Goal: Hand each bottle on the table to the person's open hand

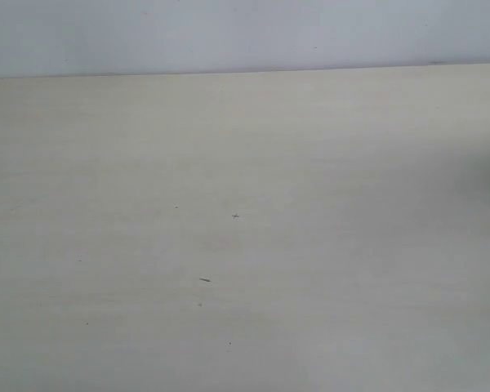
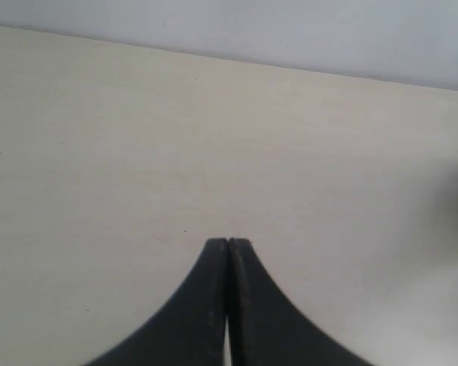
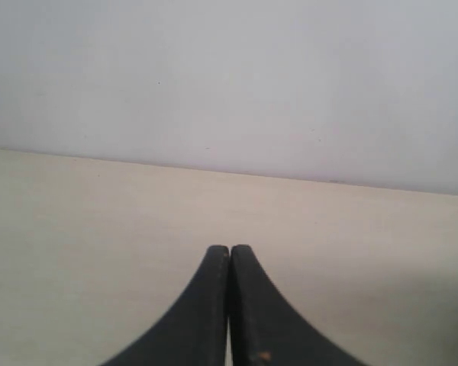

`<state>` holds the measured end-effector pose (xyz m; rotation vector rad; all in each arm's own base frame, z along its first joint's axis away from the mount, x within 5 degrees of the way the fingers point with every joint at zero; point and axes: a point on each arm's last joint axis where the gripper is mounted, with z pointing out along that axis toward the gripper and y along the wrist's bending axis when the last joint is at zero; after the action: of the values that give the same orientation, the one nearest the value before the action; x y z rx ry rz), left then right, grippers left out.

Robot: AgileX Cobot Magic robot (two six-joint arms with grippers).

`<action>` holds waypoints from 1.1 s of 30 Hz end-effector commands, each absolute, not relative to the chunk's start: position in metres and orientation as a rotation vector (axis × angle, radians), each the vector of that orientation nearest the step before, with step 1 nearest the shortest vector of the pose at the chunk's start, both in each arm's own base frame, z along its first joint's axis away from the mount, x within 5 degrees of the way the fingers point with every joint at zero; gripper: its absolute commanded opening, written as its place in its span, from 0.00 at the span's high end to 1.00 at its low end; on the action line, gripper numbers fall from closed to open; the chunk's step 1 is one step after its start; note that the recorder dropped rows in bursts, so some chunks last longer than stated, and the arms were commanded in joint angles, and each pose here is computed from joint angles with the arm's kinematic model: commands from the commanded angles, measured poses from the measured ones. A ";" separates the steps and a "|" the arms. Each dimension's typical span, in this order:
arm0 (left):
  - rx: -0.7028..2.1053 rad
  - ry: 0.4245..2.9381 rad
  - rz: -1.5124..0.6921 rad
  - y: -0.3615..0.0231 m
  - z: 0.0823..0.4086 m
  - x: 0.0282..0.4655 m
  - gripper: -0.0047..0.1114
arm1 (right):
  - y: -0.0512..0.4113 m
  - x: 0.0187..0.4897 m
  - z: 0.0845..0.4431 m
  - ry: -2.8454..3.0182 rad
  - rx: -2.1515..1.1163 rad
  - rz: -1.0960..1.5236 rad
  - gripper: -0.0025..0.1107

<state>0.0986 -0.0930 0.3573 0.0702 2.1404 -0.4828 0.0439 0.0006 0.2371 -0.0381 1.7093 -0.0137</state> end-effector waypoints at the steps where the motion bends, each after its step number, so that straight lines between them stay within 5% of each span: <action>1: 0.092 2.113 -0.479 -0.093 0.359 0.099 0.96 | 0.001 0.044 0.238 1.694 -0.037 -0.014 0.98; 9: -0.302 2.177 -0.365 -0.035 0.336 0.089 0.96 | 0.001 0.044 0.238 1.694 -0.037 -0.014 0.98; 15: -0.587 1.937 -0.444 0.014 0.295 0.057 0.96 | 0.001 0.044 0.238 1.694 -0.037 -0.014 0.98; 19: -0.525 1.614 -0.619 0.016 0.268 0.037 0.96 | 0.001 0.044 0.238 1.694 -0.037 -0.014 0.98; 30: -0.405 1.655 -0.605 0.000 0.236 0.054 0.96 | 0.001 0.044 0.238 1.695 -0.037 -0.014 0.98; 33: -0.104 1.643 -0.451 -0.006 0.224 0.051 0.96 | 0.001 0.044 0.238 1.695 -0.037 -0.014 0.98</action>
<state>0.0527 -0.0022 0.2307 -0.2997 1.6549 -0.5541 0.0440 0.0006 0.2374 -0.0380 1.7054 -0.0137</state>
